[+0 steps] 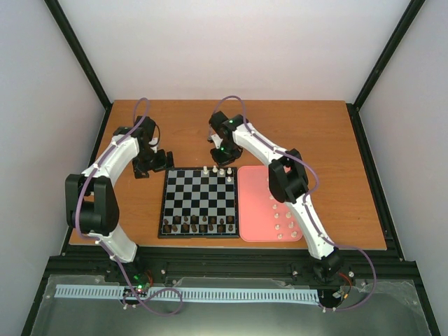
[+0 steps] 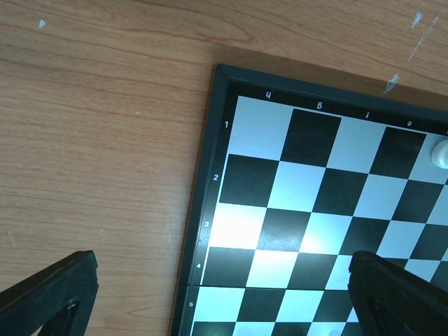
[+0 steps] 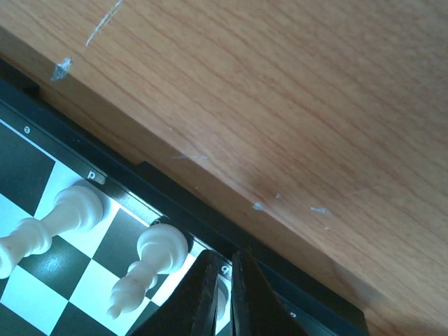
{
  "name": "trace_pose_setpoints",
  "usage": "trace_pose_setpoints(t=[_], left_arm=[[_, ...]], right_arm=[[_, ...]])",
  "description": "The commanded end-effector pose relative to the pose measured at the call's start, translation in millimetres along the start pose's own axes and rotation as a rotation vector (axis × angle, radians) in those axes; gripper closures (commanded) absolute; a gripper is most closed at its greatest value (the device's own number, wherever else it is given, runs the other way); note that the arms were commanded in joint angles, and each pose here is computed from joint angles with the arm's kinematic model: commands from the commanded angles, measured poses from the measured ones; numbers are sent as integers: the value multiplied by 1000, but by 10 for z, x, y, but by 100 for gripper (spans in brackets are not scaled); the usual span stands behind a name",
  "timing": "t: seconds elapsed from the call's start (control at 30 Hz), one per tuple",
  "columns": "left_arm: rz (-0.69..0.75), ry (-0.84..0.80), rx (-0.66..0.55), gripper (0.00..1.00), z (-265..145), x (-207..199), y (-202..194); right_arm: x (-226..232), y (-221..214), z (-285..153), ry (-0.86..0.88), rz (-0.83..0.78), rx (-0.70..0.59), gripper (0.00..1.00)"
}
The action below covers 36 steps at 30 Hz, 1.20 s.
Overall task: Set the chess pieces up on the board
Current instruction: Adjust the chess piece on the chessboard.
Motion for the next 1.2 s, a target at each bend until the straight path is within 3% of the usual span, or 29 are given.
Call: trace_pose_setpoints(t=[0.0, 0.83, 1.17], left_arm=[[1, 1, -23, 0, -52, 3, 98], [1, 2, -14, 0, -18, 9, 81], [3, 3, -16, 0, -37, 10, 73]], right_arm=[[64, -1, 57, 28, -22, 4, 91], [223, -70, 144, 55, -68, 28, 91], [142, 194, -28, -23, -50, -96, 90]])
Point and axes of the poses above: each gripper's point midway between its finger pads, its own z axis out along the fingers, its own x axis along the line the jaws close on, y = z × x, the point moved 2 cm from there along -z, back along the fingers, and after that the axes turned 12 degrees about z, right-handed, at the moved point
